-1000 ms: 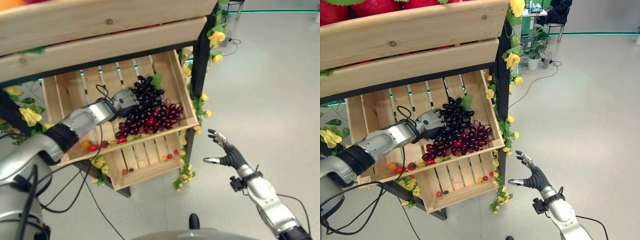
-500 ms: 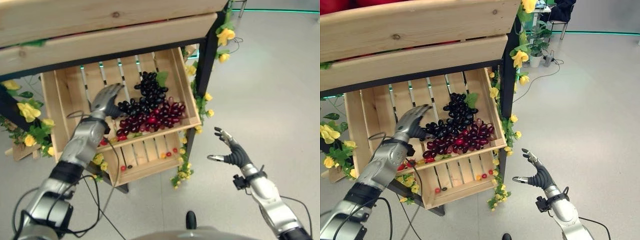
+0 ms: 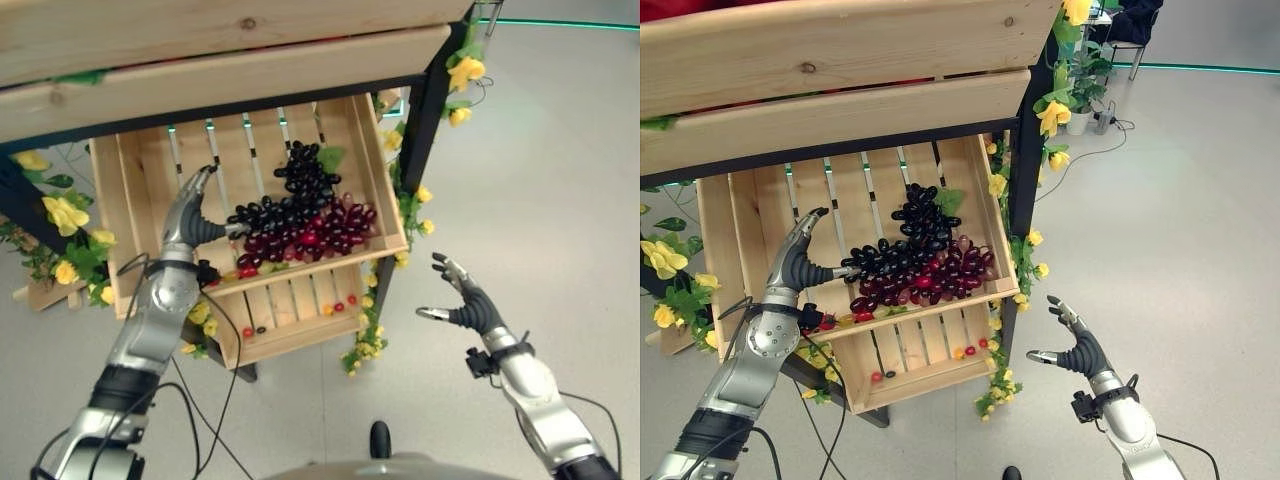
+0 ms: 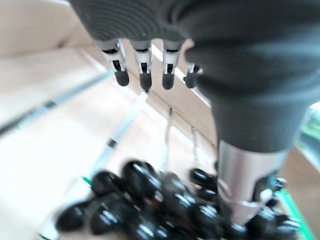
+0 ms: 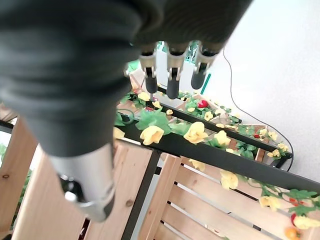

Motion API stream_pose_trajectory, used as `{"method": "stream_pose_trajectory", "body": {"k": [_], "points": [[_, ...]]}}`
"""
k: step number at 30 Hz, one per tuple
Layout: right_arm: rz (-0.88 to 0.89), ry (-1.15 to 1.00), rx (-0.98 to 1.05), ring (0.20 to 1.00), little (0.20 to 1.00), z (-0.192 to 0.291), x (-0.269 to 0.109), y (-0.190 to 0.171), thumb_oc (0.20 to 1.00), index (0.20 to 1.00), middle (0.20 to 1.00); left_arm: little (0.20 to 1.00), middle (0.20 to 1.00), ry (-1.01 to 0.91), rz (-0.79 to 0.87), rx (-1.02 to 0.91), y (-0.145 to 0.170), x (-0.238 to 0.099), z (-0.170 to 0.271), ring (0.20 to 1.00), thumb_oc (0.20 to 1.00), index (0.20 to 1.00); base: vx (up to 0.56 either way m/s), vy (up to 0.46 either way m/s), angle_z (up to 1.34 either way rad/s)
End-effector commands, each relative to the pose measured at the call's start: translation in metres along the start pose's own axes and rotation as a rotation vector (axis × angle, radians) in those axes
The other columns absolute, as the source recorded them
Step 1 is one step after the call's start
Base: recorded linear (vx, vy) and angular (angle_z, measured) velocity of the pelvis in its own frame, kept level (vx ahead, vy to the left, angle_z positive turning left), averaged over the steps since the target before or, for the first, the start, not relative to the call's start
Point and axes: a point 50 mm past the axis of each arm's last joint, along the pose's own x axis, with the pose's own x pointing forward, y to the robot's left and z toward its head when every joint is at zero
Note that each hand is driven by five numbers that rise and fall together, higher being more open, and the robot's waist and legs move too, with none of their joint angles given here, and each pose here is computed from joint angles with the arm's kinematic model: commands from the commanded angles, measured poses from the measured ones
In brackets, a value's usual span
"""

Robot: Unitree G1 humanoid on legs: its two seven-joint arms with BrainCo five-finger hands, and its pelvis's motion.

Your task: Pick up the fruits from the basket on one side to the basket on the other side

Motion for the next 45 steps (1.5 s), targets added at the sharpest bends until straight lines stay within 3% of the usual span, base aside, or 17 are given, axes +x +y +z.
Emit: {"method": "stream_pose_trajectory", "body": {"k": [1, 3, 9, 15, 19, 26, 37, 45], "points": [[-0.124, -0.111, 0.012, 1.000, 1.000, 0.021, 0.007, -0.019, 1.000, 1.000, 1.000, 1.000, 1.000, -0.181, -0.063, -0.191, 0.005, -0.001, 0.029, 1.000, 1.000, 1.000, 0.00, -0.036, 0.00], [-0.139, -0.105, 0.020, 1.000, 1.000, 0.019, 0.007, -0.020, 1.000, 1.000, 1.000, 1.000, 1.000, -0.188, -0.081, -0.214, 0.002, -0.003, 0.030, 1.000, 1.000, 1.000, 0.00, -0.021, 0.00], [-0.296, -0.042, 0.157, 1.000, 1.000, -0.001, -0.003, -0.036, 1.000, 1.000, 1.000, 1.000, 1.000, -0.287, -0.265, -0.586, -0.021, -0.022, 0.054, 1.000, 1.000, 1.000, -0.03, -0.075, 0.03], [-0.335, -0.090, 0.199, 1.000, 1.000, 0.005, 0.012, -0.046, 1.000, 1.000, 1.000, 1.000, 1.000, -0.368, -0.311, -0.655, -0.025, -0.018, 0.070, 1.000, 1.000, 1.000, -0.15, -0.013, -0.06], [-0.344, -0.105, 0.234, 1.000, 1.000, 0.008, 0.016, -0.048, 1.000, 1.000, 1.000, 1.000, 1.000, -0.413, -0.361, -0.789, -0.027, -0.025, 0.079, 1.000, 1.000, 1.000, -0.12, 0.151, -1.42], [-0.365, -0.138, 0.269, 1.000, 1.000, 0.015, 0.025, -0.048, 1.000, 1.000, 1.000, 1.000, 1.000, -0.462, -0.423, -0.803, -0.029, -0.024, 0.088, 1.000, 1.000, 1.000, -0.28, 0.127, -1.23], [-0.408, -0.133, 0.341, 1.000, 1.000, 0.010, 0.028, -0.043, 1.000, 1.000, 1.000, 1.000, 1.000, -0.152, -0.308, -0.613, -0.037, -0.037, 0.024, 1.000, 1.000, 1.000, -0.18, -0.061, -1.08], [-0.360, -0.034, 0.389, 1.000, 1.000, -0.007, 0.031, -0.023, 1.000, 1.000, 1.000, 1.000, 1.000, 0.174, -0.108, -0.519, -0.034, -0.063, -0.045, 1.000, 1.000, 1.000, -0.07, -0.358, -0.82]]}}
